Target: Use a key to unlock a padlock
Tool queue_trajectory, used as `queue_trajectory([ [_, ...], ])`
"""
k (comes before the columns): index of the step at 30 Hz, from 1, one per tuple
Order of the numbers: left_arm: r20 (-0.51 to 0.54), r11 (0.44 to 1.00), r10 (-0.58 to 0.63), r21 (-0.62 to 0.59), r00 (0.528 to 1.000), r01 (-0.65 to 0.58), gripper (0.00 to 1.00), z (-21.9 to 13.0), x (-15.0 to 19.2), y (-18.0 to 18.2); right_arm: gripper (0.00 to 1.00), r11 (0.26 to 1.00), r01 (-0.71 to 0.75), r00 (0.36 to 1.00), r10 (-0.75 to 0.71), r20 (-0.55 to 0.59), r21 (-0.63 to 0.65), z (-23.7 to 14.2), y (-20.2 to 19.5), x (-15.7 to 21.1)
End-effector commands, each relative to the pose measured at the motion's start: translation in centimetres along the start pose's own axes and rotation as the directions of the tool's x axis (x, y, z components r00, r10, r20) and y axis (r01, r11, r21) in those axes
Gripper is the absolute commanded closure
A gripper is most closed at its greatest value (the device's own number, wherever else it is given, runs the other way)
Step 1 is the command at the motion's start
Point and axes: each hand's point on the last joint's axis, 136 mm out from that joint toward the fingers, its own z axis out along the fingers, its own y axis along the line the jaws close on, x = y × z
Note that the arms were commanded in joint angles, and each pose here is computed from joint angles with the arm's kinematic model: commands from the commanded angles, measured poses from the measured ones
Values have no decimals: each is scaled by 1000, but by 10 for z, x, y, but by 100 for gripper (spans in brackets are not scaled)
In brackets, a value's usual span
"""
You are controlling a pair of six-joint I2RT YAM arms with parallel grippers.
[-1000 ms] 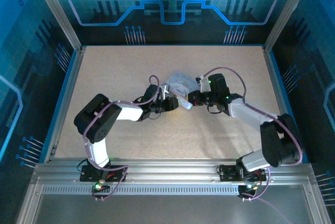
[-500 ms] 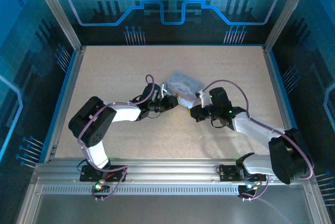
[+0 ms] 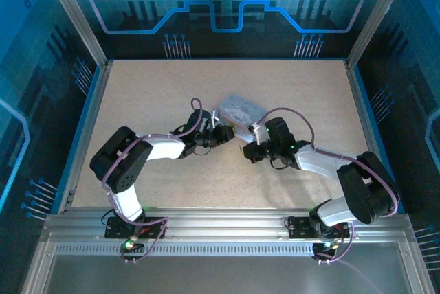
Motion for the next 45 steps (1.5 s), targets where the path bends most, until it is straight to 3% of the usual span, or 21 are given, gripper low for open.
queue_trajectory([
  [1,10,997,19,70,1000,-20,71,-2,-8,-28,99,999,-13,1000,14,14,-36,7,7,-8],
  [45,2,998,1,70,1000,-2,72,5,-5,-21,99,982,-179,983,182,35,-62,21,-8,-36],
])
